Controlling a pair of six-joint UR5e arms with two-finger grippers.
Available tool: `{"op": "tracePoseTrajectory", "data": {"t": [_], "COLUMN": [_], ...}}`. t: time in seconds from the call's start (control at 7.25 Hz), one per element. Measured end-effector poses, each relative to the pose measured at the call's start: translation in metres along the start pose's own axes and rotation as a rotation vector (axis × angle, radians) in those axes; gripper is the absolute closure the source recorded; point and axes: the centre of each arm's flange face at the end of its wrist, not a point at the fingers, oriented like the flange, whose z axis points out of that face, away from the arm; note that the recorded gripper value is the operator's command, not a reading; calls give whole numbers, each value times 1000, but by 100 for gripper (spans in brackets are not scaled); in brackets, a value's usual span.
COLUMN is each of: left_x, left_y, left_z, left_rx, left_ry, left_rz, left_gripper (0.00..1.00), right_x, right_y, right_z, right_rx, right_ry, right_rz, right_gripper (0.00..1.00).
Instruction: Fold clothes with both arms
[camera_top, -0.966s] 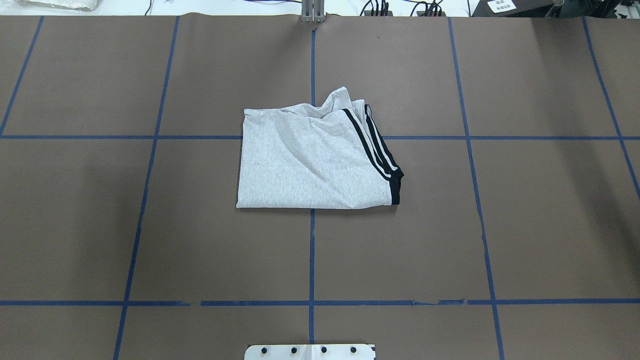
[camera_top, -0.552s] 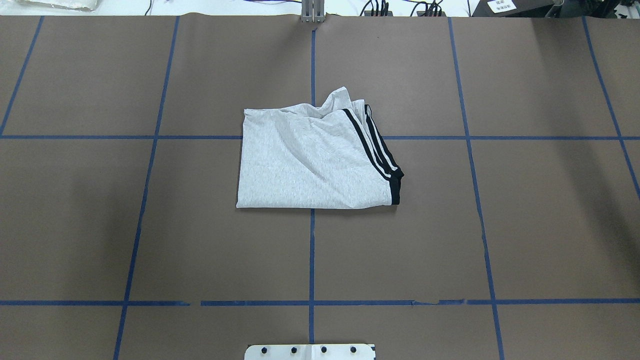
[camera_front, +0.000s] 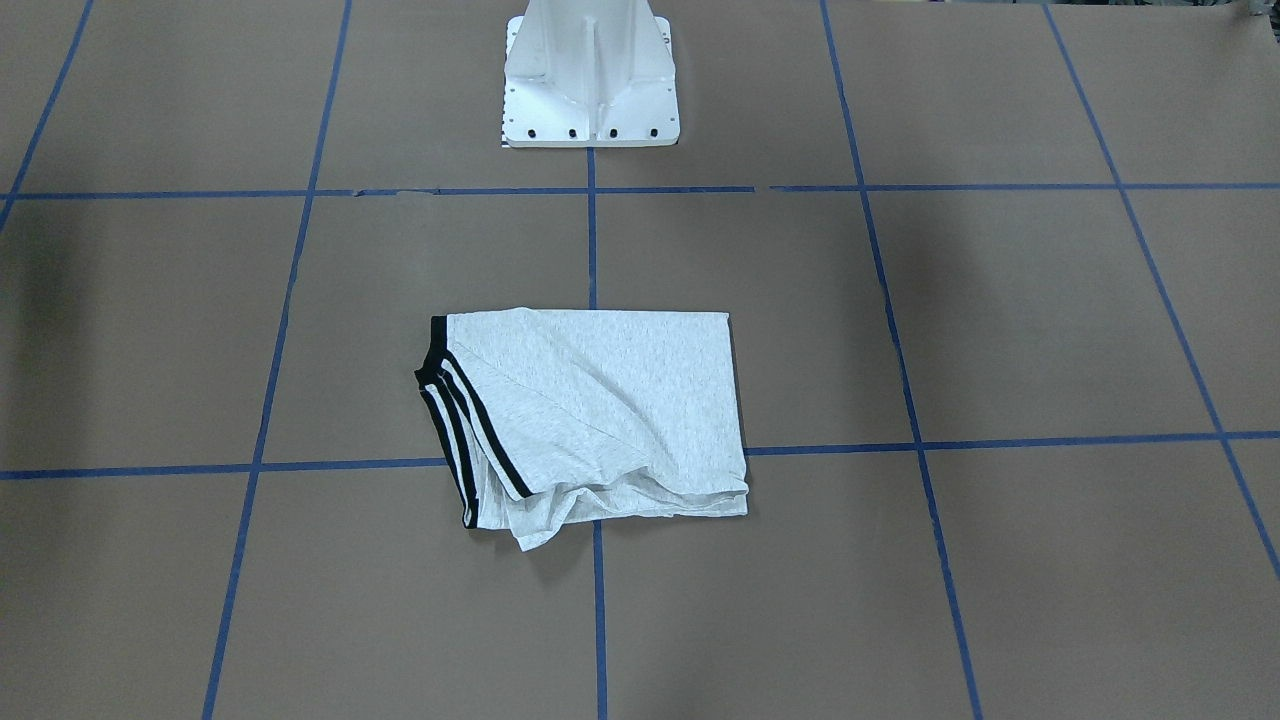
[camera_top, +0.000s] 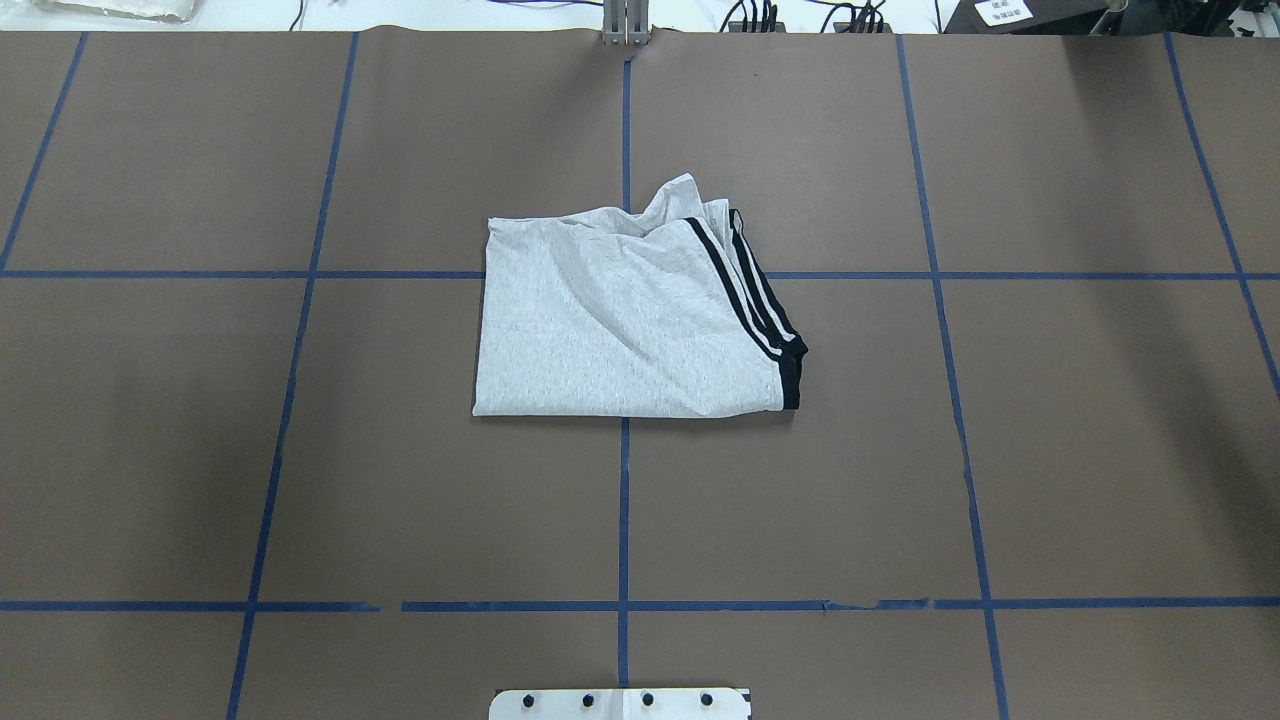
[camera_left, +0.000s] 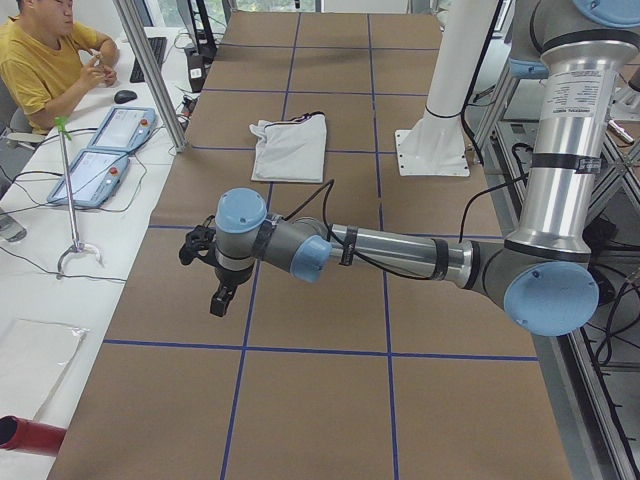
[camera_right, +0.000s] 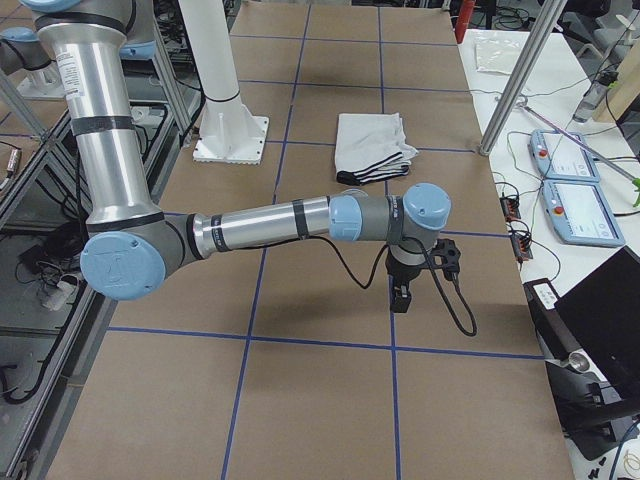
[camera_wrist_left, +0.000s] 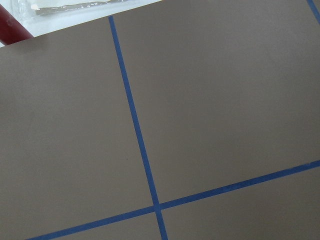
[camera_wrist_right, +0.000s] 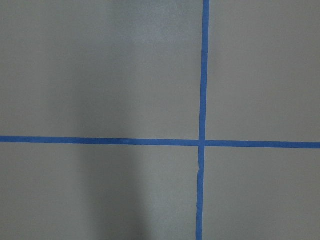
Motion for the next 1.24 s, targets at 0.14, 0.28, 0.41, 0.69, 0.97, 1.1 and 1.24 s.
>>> {"op": "tracePoseTrajectory", "data": {"t": [0.14, 0.28, 0.41, 0.69, 0.97, 1.1, 1.24], "left_x": [-1, -1, -1, 2, 5, 7, 8], "left_y": [2, 3, 4, 2, -2, -4, -4], "left_z": [1, 2, 2, 0, -4, -5, -6], "left_rx": [-4, -5, -5, 2, 12, 16, 17], "left_ry": [-1, 1, 5, 9, 11, 12, 12], "left_rz": [-3, -3, -3, 4, 12, 16, 18], "left_gripper": [0, 0, 0, 0, 0, 0, 0], "right_x": [0, 3, 3, -1, -4, -6, -7], "right_y": [7, 12, 14, 14, 13, 12, 11], "right_z": [-1, 1, 3, 7, 7, 6, 6], "right_rx": [-9, -17, -20, -25, -24, -20, -9], "right_ry": [14, 24, 24, 17, 5, 1, -1], "right_rz": [4, 8, 10, 4, 8, 6, -4], "right_gripper": [0, 0, 0, 0, 0, 0, 0]}}
